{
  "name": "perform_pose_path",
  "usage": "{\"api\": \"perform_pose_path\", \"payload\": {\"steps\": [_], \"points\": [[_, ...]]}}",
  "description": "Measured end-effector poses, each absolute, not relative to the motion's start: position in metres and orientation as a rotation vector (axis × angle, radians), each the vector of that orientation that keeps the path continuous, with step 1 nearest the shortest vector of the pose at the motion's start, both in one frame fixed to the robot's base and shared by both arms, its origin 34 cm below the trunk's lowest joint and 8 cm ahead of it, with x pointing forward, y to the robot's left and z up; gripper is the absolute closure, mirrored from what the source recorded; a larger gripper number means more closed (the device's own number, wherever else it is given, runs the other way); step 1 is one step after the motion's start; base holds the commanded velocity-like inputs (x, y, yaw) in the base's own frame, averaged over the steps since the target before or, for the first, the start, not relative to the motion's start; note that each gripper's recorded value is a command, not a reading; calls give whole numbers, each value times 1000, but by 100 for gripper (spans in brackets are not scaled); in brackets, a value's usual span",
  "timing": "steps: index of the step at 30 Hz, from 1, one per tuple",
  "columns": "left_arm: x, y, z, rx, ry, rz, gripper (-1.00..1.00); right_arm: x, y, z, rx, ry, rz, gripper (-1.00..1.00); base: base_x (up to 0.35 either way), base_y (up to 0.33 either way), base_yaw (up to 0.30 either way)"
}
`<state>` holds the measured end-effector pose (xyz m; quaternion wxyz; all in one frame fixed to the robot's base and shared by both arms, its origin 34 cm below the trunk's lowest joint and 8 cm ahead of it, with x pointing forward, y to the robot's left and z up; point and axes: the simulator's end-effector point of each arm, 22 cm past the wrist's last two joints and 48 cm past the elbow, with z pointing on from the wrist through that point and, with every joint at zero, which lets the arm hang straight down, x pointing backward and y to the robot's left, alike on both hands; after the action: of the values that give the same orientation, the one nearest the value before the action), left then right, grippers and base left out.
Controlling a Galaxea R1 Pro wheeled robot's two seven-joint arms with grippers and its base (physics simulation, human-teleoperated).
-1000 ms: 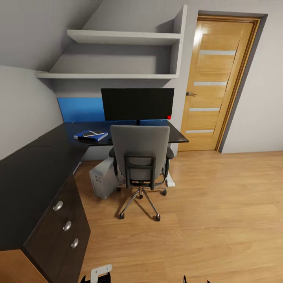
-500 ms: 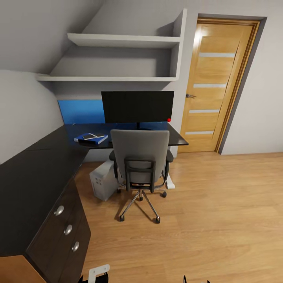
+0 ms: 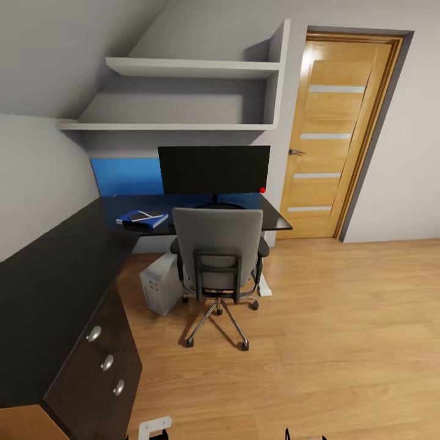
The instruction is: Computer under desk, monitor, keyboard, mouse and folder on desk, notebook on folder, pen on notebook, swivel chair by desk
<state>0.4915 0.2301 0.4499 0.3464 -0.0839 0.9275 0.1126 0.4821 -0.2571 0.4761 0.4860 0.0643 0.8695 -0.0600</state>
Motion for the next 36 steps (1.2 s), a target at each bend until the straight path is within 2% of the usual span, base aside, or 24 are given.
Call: {"api": "perform_pose_path", "payload": {"steps": [6,36], "points": [[484,250,452,-251,2448,323,-100,483,-257,486,156,2116,-146,-100,0,0,0],[491,257,501,-252,2434,318,-100,487,-257,533,156,2117,-146,-100,0,0,0]]}}
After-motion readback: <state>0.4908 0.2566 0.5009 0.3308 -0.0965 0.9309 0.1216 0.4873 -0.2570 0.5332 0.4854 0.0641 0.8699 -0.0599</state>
